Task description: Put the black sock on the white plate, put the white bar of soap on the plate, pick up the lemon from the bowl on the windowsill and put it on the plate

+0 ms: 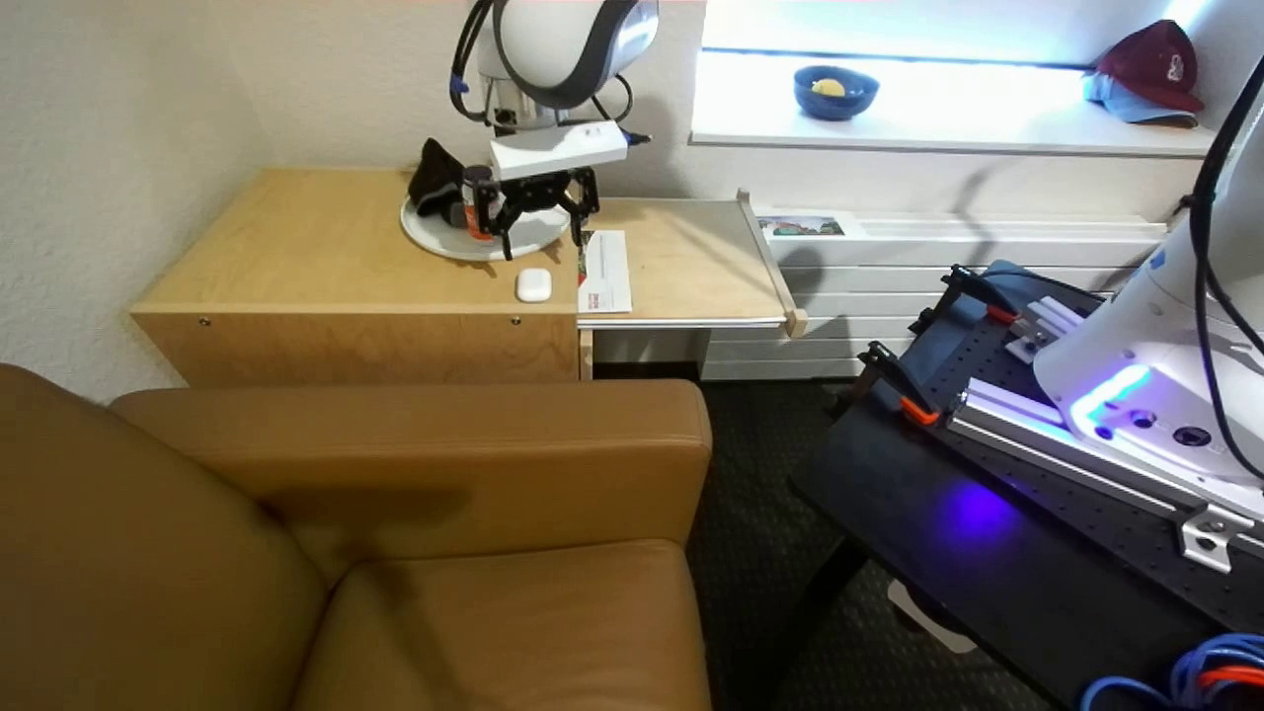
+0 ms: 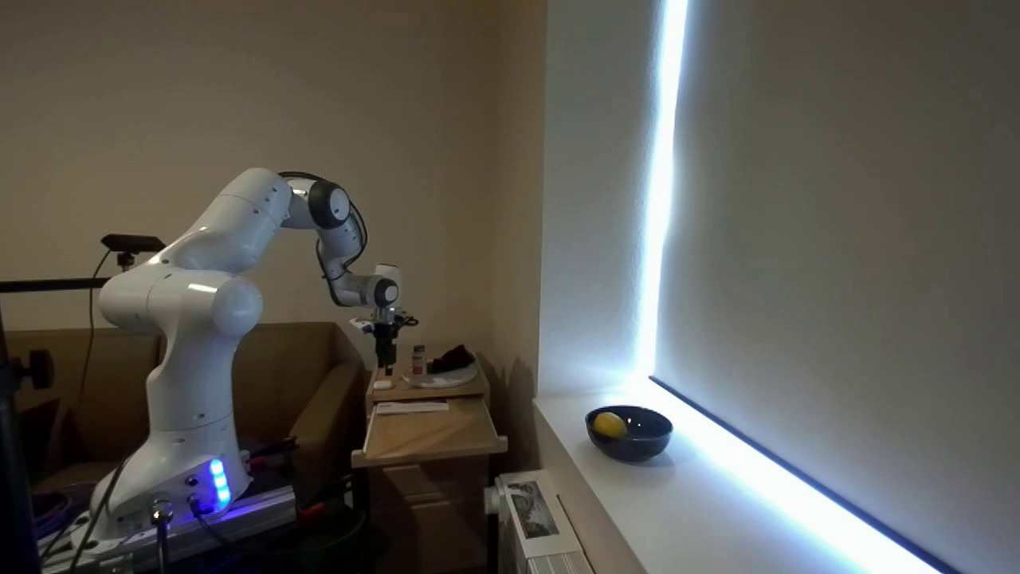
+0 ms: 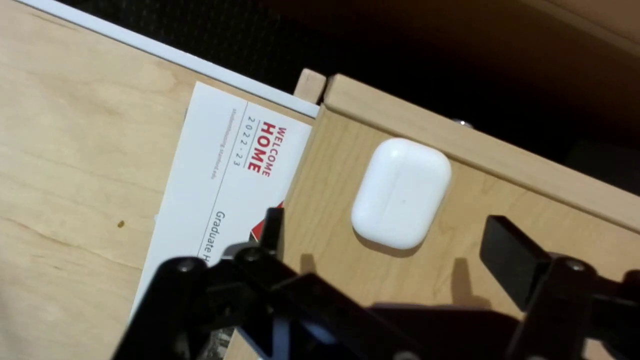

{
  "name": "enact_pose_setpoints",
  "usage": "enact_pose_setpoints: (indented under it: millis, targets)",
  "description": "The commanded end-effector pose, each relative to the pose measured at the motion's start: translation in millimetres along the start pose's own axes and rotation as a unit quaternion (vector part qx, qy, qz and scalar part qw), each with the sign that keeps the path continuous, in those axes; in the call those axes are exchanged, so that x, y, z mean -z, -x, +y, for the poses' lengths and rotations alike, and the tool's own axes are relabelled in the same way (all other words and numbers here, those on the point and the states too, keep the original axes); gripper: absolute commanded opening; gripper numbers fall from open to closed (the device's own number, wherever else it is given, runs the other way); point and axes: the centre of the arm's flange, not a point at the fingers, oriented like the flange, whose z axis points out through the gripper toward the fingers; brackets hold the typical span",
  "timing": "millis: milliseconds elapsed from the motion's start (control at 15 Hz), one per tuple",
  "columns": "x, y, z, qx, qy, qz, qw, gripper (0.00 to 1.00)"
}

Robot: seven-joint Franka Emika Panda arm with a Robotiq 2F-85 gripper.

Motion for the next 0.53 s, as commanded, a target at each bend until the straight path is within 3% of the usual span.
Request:
enact_pose_setpoints:
  millis: [0, 200, 267, 467]
  targets:
    - [-24, 4, -5, -0.026, -0.002, -0.009, 0.9996, 1.00]
    - [-38, 7, -4, -0.065, -0.013, 0.002, 0.9978, 1.00]
    - [-31, 6, -1, -0.042, -0.001, -0.005, 0.9991, 1.00]
    - [-40, 5, -2, -0.058, -0.006, -0.002, 0.9983, 1.00]
